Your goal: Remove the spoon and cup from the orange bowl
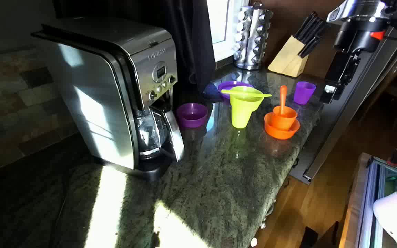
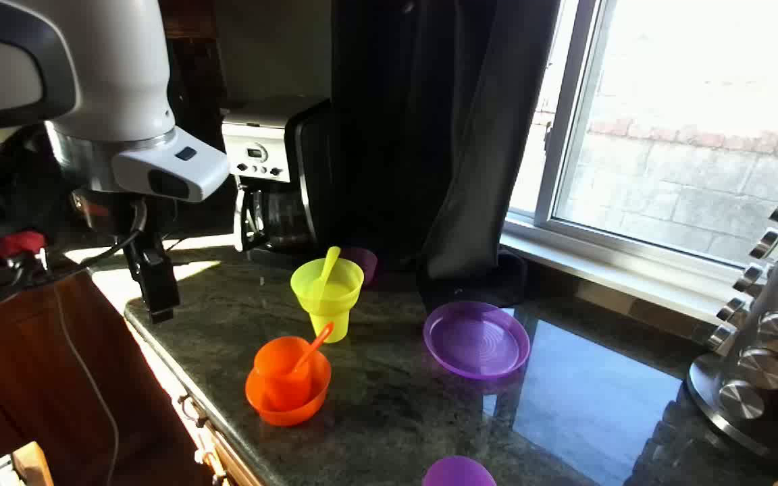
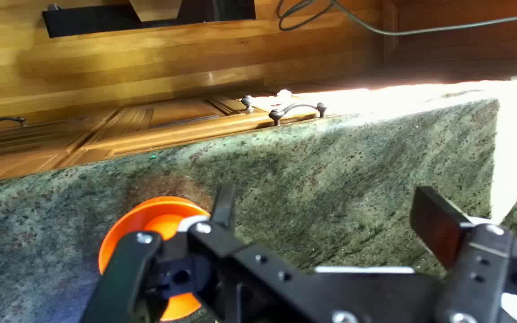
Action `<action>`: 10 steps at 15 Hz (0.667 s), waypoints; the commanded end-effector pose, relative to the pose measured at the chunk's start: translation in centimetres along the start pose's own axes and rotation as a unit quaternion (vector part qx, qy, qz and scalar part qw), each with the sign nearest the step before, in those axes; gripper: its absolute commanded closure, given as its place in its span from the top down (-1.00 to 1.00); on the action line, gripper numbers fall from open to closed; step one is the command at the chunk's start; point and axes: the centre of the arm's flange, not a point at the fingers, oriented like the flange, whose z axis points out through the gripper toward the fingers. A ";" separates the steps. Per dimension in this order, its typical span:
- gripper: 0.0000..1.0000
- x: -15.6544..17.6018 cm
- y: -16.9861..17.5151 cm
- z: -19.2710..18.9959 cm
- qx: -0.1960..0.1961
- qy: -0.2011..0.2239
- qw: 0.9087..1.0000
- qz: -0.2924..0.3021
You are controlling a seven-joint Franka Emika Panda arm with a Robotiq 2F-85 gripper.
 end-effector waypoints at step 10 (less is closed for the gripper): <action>1.00 2.4 2.1 -0.9 -0.012 0.053 0.998 0.039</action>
